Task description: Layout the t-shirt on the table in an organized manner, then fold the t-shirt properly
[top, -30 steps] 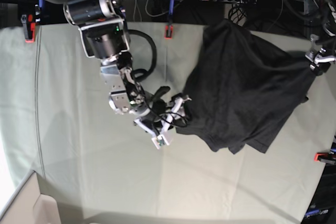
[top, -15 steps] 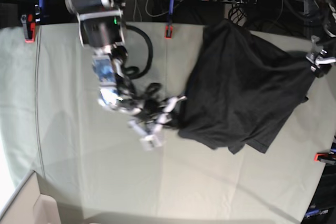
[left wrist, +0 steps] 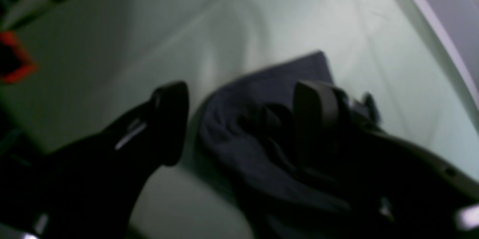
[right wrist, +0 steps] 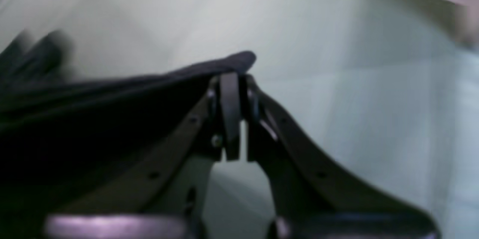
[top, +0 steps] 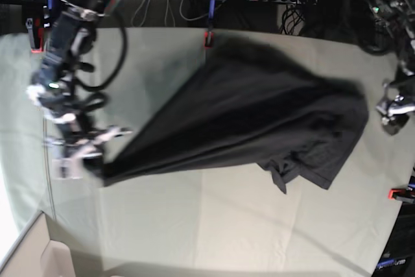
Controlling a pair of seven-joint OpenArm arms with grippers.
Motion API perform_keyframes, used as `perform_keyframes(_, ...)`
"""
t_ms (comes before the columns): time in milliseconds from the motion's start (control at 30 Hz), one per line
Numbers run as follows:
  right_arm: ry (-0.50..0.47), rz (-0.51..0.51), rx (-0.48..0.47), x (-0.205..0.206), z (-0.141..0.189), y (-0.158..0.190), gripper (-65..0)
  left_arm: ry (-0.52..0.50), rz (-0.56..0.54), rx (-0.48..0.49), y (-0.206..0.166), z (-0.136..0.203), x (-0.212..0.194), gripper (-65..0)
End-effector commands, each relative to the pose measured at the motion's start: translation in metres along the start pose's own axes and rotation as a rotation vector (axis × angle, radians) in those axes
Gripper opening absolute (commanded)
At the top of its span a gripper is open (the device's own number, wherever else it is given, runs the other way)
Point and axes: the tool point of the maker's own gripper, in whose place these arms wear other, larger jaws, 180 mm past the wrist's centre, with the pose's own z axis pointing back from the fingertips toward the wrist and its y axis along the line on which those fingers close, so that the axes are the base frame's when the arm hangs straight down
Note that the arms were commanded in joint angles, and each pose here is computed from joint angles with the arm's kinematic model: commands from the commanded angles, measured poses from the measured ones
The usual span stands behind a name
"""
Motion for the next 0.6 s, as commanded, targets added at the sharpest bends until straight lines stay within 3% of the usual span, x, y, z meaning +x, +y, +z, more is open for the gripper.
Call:
perform_keyframes(0,-0.049,-0.014,-0.033,0.012,0.004,-0.013,-65.0,-0.031,-0.017,-0.024,-0.008,0.001,0.011,-22.8)
perform_keyframes(100,-0.027,-0.067,-0.136,-0.004,0.017,-0.051,-65.0,0.021,-0.047,-0.085,-0.034,-0.005,-0.008,-22.8)
perform_keyframes(267,0.023,-0.098,-0.219,-0.029,0.037,-0.082,-65.0,0.118,-0.118,-0.197,-0.081,-0.011,-0.047,-22.8)
perform_keyframes(433,0.076,-0.102,-0.222,-0.051,0.049,-0.079,-65.0,0.229,-0.163,-0.304,-0.130,-0.022,-0.089,-22.8)
perform_keyframes(567,0.106,-0.104,-0.219,-0.064,0.056,-0.077,-65.0,0.292,-0.187,-0.329,-0.146,-0.034,-0.110,-22.8)
